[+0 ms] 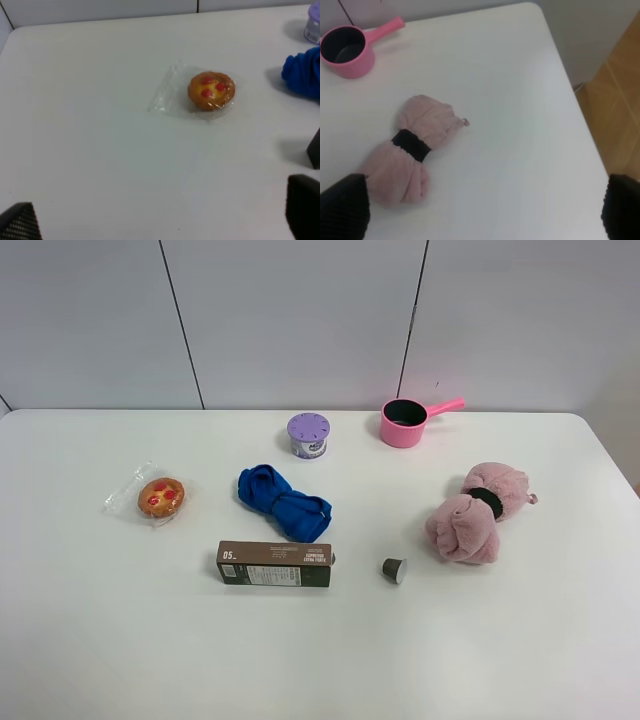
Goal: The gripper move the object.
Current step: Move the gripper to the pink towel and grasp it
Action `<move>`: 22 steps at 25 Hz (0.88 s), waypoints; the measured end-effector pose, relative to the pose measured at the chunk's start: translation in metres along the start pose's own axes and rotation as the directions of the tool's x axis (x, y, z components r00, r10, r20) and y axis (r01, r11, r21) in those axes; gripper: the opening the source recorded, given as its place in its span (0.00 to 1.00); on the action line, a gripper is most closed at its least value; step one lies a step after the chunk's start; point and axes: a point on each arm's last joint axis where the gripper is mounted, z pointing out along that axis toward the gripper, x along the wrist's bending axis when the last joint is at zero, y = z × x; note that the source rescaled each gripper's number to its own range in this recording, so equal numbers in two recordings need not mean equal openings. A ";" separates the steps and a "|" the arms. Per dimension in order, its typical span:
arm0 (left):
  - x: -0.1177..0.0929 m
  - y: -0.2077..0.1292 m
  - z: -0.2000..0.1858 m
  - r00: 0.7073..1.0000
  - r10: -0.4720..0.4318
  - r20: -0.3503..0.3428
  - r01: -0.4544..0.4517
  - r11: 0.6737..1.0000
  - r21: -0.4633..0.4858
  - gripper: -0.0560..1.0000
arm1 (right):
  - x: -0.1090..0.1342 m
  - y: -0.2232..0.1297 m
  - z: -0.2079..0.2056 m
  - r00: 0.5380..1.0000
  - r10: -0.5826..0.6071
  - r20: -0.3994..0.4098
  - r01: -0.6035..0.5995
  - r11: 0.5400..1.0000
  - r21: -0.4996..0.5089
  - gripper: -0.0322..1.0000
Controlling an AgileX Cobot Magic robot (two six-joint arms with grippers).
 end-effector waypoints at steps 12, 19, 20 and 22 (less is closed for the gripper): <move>0.000 0.000 0.000 1.000 0.000 0.000 0.000 1.000 0.000 1.00 | 0.016 0.022 0.126 0.948 0.311 0.071 -0.315 0.875 0.368 0.94; 0.000 0.000 0.000 1.000 0.000 0.000 0.000 1.000 0.000 1.00 | 0.023 0.021 0.163 0.911 0.398 0.106 -0.400 0.795 0.456 0.94; 0.000 0.000 0.000 1.000 0.000 0.000 0.000 1.000 0.000 1.00 | 0.024 0.021 0.167 0.906 0.410 0.105 -0.410 0.788 0.459 0.94; 0.000 0.000 0.000 1.000 0.000 0.000 0.000 1.000 0.000 1.00 | 0.026 0.022 0.175 0.897 0.430 0.104 -0.426 0.779 0.460 0.94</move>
